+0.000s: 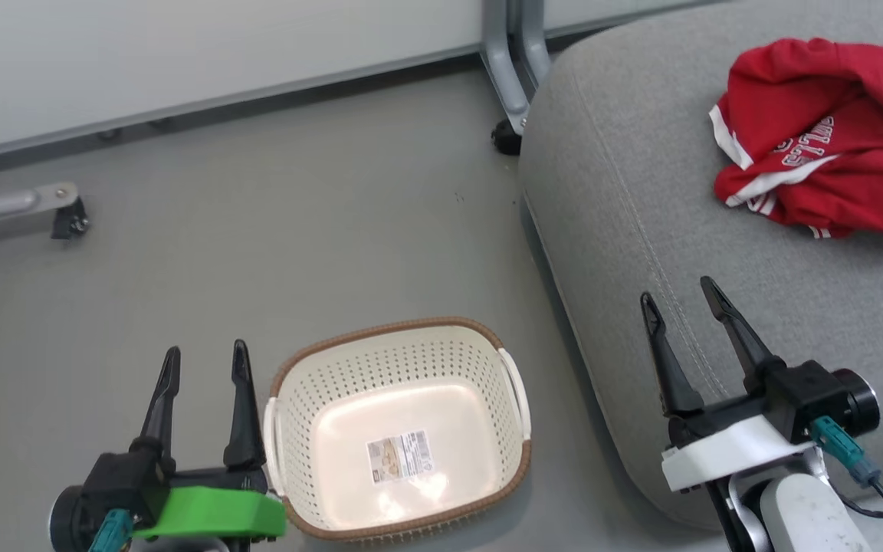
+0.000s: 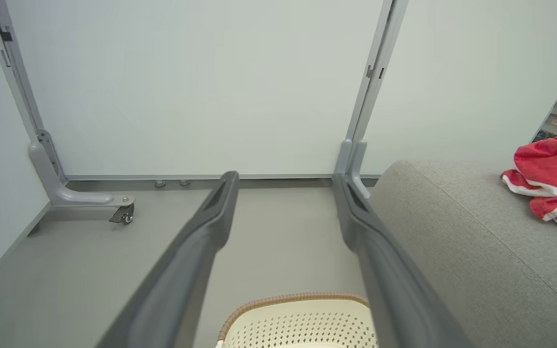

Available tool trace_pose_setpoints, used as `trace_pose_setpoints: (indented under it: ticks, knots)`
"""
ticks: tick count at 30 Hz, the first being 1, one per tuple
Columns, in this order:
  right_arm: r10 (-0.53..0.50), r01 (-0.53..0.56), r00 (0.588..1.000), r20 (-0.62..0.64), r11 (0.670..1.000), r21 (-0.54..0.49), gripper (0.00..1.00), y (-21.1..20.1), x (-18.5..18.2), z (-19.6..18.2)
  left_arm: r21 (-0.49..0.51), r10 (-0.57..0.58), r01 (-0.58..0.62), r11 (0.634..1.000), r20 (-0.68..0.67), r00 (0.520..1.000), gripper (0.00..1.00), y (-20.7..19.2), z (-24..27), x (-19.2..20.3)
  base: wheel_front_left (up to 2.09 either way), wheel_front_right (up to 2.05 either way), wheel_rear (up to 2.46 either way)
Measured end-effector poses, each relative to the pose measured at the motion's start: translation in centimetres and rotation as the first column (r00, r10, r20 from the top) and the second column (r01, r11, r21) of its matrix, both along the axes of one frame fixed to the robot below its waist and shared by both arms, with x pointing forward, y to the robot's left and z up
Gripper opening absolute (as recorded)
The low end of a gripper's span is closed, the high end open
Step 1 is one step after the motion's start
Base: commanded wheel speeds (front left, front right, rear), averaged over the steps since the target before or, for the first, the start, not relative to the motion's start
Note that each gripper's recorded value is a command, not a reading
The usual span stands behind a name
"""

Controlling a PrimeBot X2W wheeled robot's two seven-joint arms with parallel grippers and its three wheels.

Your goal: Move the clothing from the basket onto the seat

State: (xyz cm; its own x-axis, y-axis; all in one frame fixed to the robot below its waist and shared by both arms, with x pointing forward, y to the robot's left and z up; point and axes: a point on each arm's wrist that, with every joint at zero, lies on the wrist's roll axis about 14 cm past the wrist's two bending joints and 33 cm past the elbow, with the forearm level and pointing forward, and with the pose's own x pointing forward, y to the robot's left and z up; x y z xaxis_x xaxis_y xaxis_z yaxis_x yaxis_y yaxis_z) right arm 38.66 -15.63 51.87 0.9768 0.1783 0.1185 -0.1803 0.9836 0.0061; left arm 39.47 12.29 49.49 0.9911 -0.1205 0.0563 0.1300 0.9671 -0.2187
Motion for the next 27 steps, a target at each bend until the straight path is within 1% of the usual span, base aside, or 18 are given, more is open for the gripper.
trace_pose_setpoints:
  ticks: [3, 5, 13, 19, 27]
  knots:
    - [-0.001, 0.000, 0.999, 0.049, 1.000, 0.010, 1.00, 0.5, -1.0, 1.6, 0.038, 0.018, -0.020, 0.999, 0.049, 0.999, 1.00, 1.2, 1.5, -2.2, 0.00, 0.00, 0.00]
    - [0.000, -0.001, 0.998, 0.060, 1.000, 0.019, 1.00, 0.9, -2.0, 1.9, 0.071, 0.024, -0.028, 0.997, 0.057, 0.998, 1.00, 1.6, 1.7, -3.8, 0.00, 0.00, 0.00]
    - [0.015, -0.017, 0.998, 0.067, 0.999, 0.037, 1.00, 1.8, -5.0, 2.1, 0.086, 0.080, -0.084, 0.993, 0.056, 0.995, 1.00, 3.2, 1.8, -8.0, 0.00, 0.00, 0.00]
    - [0.005, -0.007, 0.998, 0.056, 0.999, 0.038, 1.00, 1.5, -5.9, 1.7, 0.079, 0.107, -0.112, 0.991, 0.062, 0.992, 1.00, 3.7, 1.9, -8.9, 0.00, 0.00, 0.00]
    - [-0.021, 0.020, 0.999, 0.039, 0.999, 0.034, 1.00, 0.6, -5.7, 1.1, 0.069, 0.108, -0.111, 0.991, 0.053, 0.993, 1.00, 3.6, 1.7, -9.1, 0.00, 0.00, 0.00]
